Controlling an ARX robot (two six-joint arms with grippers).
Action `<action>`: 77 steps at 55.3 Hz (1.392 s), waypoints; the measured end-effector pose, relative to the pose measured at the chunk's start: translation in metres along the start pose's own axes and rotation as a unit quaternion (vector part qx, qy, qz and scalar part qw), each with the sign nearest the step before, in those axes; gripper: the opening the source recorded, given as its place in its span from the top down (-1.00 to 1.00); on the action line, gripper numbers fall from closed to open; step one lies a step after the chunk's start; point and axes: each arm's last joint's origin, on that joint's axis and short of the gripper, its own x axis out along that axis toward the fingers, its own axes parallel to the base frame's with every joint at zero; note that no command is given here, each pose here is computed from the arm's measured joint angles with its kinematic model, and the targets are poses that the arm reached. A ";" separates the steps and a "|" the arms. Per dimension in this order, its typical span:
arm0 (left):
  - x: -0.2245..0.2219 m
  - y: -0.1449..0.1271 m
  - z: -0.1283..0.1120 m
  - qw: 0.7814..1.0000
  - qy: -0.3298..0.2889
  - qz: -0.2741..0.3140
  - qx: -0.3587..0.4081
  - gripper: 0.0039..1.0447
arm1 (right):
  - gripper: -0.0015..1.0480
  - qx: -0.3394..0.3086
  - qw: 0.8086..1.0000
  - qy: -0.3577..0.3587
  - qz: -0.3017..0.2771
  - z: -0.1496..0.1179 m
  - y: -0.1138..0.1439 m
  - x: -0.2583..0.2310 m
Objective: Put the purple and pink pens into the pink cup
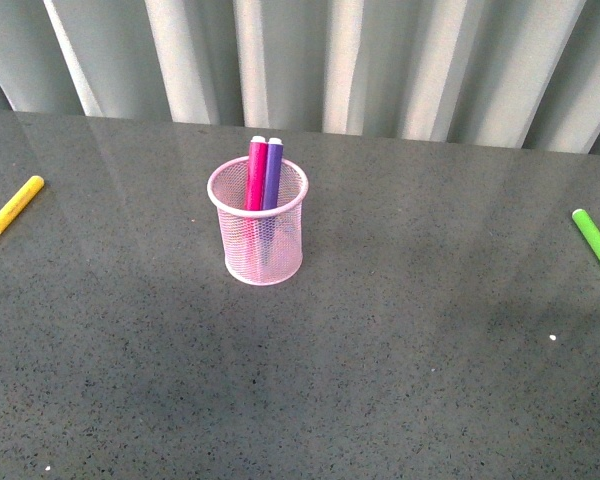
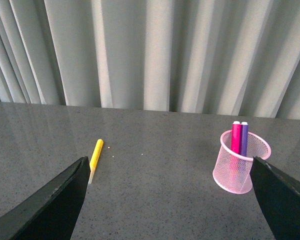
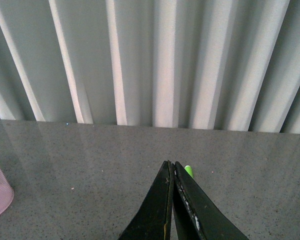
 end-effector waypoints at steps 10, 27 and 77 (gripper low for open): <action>0.000 0.000 0.000 1.000 0.000 0.000 0.000 -0.88 | 0.94 0.000 1.000 -0.008 0.000 0.005 0.000 -0.009; 0.000 0.000 0.000 1.000 0.000 0.000 0.000 -0.88 | 0.94 0.000 1.000 -0.016 0.000 0.010 0.000 -0.023; 0.000 0.000 0.000 1.000 0.000 0.000 0.000 -0.88 | 0.94 0.000 1.000 -0.003 0.000 0.006 0.000 -0.051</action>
